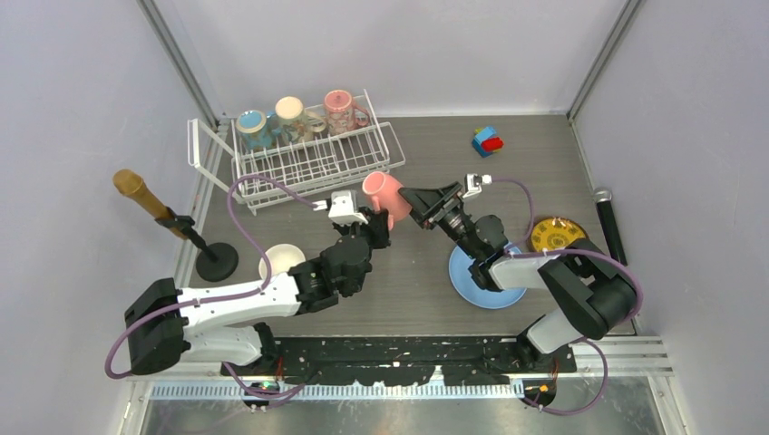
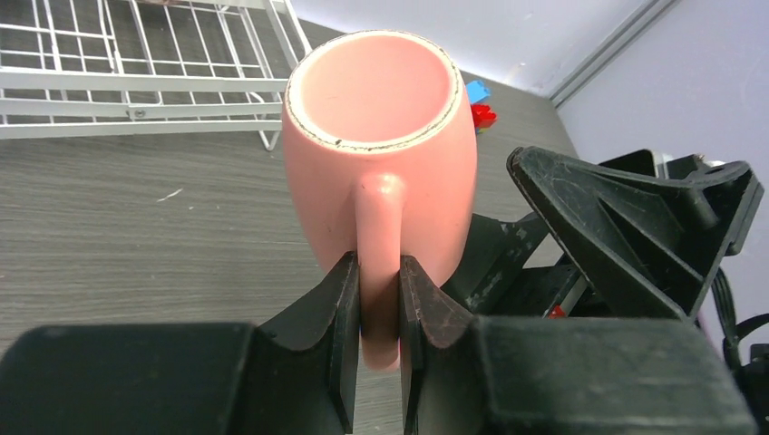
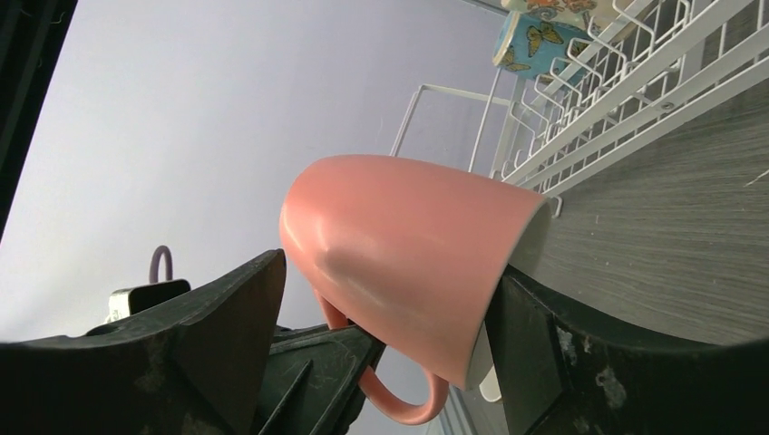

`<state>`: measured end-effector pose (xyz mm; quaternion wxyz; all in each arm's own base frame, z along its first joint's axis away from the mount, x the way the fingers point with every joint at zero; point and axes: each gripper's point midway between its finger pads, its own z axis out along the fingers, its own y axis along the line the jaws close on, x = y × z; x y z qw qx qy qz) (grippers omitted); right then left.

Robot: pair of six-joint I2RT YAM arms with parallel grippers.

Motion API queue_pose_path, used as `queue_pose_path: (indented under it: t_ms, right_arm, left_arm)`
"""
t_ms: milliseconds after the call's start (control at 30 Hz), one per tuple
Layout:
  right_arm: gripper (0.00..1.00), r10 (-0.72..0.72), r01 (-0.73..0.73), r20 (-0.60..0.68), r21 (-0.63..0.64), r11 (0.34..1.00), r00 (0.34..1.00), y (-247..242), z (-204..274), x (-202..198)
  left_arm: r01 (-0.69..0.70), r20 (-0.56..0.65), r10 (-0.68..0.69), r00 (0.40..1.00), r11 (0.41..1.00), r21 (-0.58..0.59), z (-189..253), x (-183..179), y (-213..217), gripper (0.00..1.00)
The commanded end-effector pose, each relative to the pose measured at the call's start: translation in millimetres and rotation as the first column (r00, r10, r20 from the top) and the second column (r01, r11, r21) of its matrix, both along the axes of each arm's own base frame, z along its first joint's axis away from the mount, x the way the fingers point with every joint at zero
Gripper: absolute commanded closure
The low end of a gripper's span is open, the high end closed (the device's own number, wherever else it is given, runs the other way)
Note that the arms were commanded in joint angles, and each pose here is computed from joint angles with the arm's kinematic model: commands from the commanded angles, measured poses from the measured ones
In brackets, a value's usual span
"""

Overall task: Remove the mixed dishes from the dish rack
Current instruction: Place the cup at the center of the board.

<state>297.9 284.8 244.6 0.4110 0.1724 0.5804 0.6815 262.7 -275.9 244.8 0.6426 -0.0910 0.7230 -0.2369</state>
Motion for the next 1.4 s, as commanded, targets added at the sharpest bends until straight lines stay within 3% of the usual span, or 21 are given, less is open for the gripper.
queue_pose_path:
  t_ms: [0,233,533,567,600,667,700,733,933,1000,1133,1200,1367]
  right_arm:
    - [0.18,0.036,-0.054,0.160,0.105,0.993,0.986,3.1,63.0,-17.5]
    - [0.31,0.039,-0.072,0.240,0.130,0.989,0.970,2.4,92.2,-29.9]
    - [0.93,0.029,-0.064,0.275,0.118,0.991,0.961,0.1,97.8,-34.2]
    - [0.97,0.031,-0.065,0.274,0.114,0.991,0.961,0.4,96.7,-34.6]
    - [0.98,0.034,-0.067,0.275,0.111,0.992,0.961,0.6,96.5,-35.1]
    - [0.99,0.039,-0.066,0.279,0.090,0.994,0.960,2.1,95.6,-35.5]
    - [0.99,0.042,-0.060,0.268,0.059,0.996,0.962,4.6,89.8,-33.3]
    - [0.99,0.041,-0.056,0.269,0.048,0.997,0.962,4.0,91.0,-34.1]
    - [0.99,-0.027,0.070,0.174,-0.250,0.966,0.984,-3.0,56.4,-19.5]
    - [0.99,-0.096,0.110,0.054,-0.497,0.861,0.994,-19.7,11.6,-11.0]
    - [0.99,-0.203,0.170,0.053,-0.768,0.618,0.978,-62.2,3.6,-7.2]
    - [0.99,-0.198,0.146,0.060,-0.877,0.458,0.978,-81.2,-2.4,-10.4]
    - [0.99,-0.190,-0.025,-0.054,-0.988,0.153,0.980,-105.6,-25.7,-12.2]
  left_arm:
    - [-0.032,0.039,0.041,0.998,0.975,-0.218,33.2,2.5,-2.8,1.00]
    - [-0.040,0.025,0.047,0.999,0.972,-0.232,26.6,1.8,-2.5,1.00]
    - [-0.043,0.024,0.050,0.998,0.973,-0.227,21.8,-0.8,4.3,1.00]
    - [-0.041,0.026,0.048,0.998,0.973,-0.225,22.6,-1.7,5.8,0.92]
    - [-0.039,0.028,0.046,0.999,0.975,-0.219,22.4,-2.5,7.0,0.75]
    - [-0.051,0.034,0.059,0.998,0.978,-0.204,22.4,-2.7,12.6,0.32]
    - [-0.061,0.036,0.070,0.997,0.979,-0.195,22.2,-2.7,15.9,0.15]
    - [-0.074,0.035,0.082,0.996,0.980,-0.186,21.8,-3.0,20.3,0.04]
    - [-0.158,0.016,0.162,0.987,0.979,-0.129,18.8,-6.7,50.7,0.00]
    - [-0.212,0.008,0.214,0.977,0.973,-0.089,15.5,-7.4,66.3,0.00]
    - [-0.296,-0.007,0.296,0.955,0.955,-0.012,8.8,-11.7,94.0,0.00]
    - [-0.310,-0.006,0.311,0.950,0.950,0.031,5.0,-14.0,102.2,0.00]
    - [-0.353,-0.005,0.357,0.934,0.925,0.137,-7.8,-17.7,119.5,0.00]
